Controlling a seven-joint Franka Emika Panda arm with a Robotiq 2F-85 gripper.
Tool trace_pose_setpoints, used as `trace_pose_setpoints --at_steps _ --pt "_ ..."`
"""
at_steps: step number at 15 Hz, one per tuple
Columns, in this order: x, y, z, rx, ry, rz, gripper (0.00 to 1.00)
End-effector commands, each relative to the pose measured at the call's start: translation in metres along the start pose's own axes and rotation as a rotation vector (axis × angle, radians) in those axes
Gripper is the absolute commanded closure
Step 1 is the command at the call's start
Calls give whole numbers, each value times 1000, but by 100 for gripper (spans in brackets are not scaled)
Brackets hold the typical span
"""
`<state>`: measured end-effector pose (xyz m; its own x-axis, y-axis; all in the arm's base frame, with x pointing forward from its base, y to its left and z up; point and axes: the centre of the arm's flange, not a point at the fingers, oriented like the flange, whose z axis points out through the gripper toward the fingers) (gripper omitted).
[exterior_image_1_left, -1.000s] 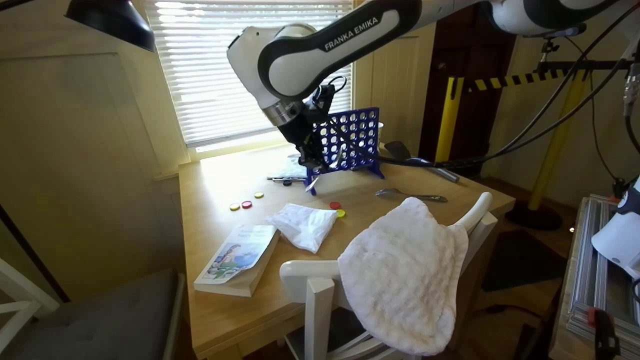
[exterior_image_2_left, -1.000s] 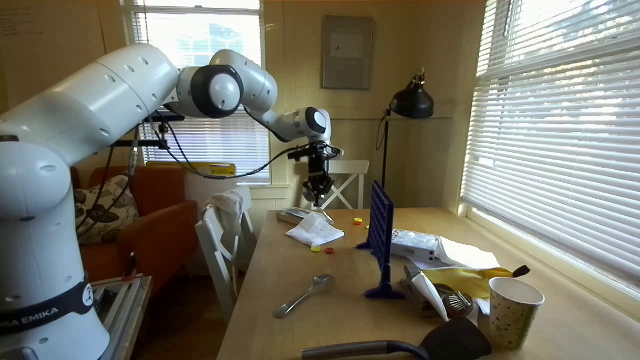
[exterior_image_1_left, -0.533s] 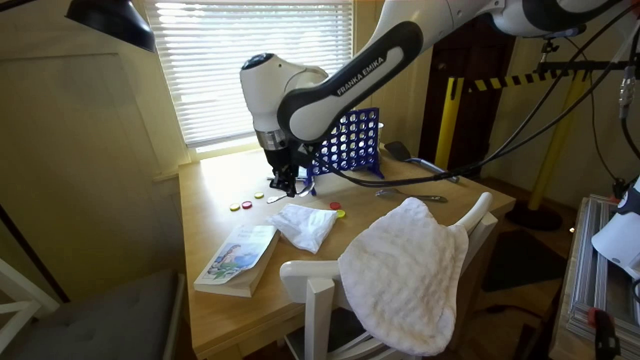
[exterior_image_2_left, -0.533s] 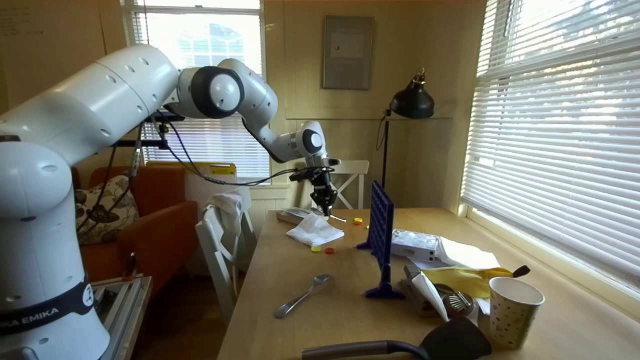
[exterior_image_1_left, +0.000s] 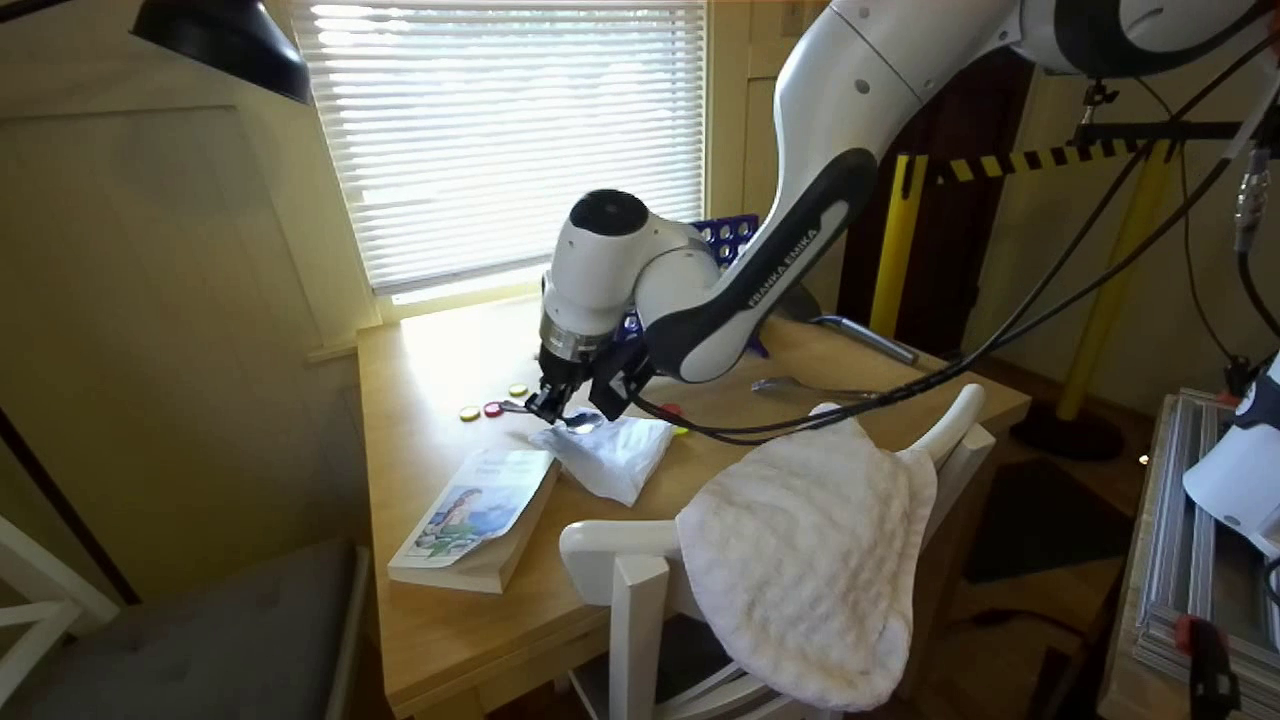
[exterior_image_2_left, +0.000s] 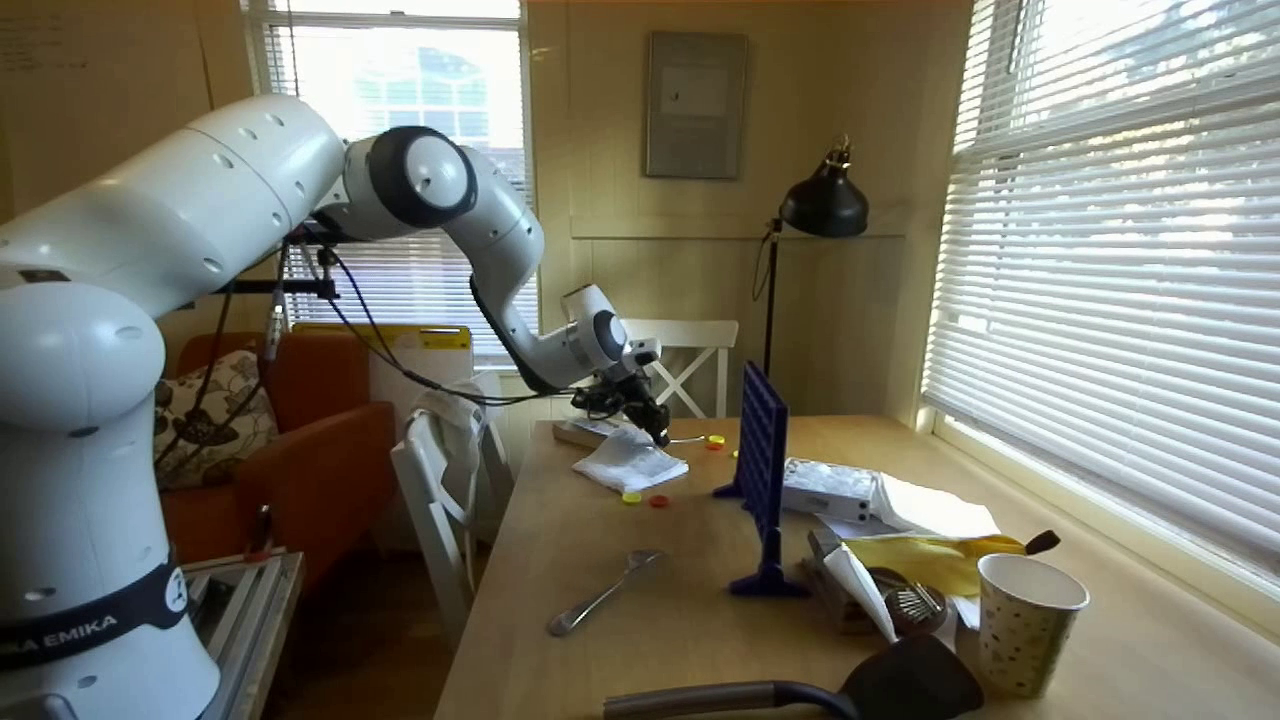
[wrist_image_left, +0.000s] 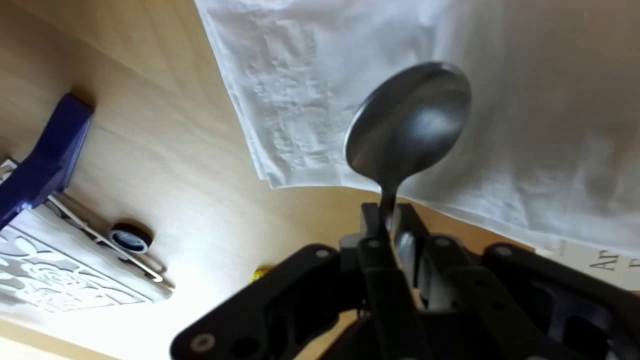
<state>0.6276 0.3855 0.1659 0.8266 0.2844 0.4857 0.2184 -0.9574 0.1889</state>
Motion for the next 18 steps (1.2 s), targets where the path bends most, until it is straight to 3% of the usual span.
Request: trace_pose_setpoints --at_steps 1,3,5,6,9,12,16,17,18 --pt "-43 32 -36 -92 141 20 55" --pt "-52 53 -62 -149 194 43 41" --pt "-51 69 -92 -177 167 61 27" --pt "-56 74 -102 -165 139 53 19" --pt "-77 68 -120 -13 54 29 1" --pt "-106 61 -120 57 -36 47 0" --pt "-139 71 -109 -3 -170 162 0" --pt "-137 60 -98 -3 -112 119 0" --pt "-142 64 -96 -11 -135 134 0"
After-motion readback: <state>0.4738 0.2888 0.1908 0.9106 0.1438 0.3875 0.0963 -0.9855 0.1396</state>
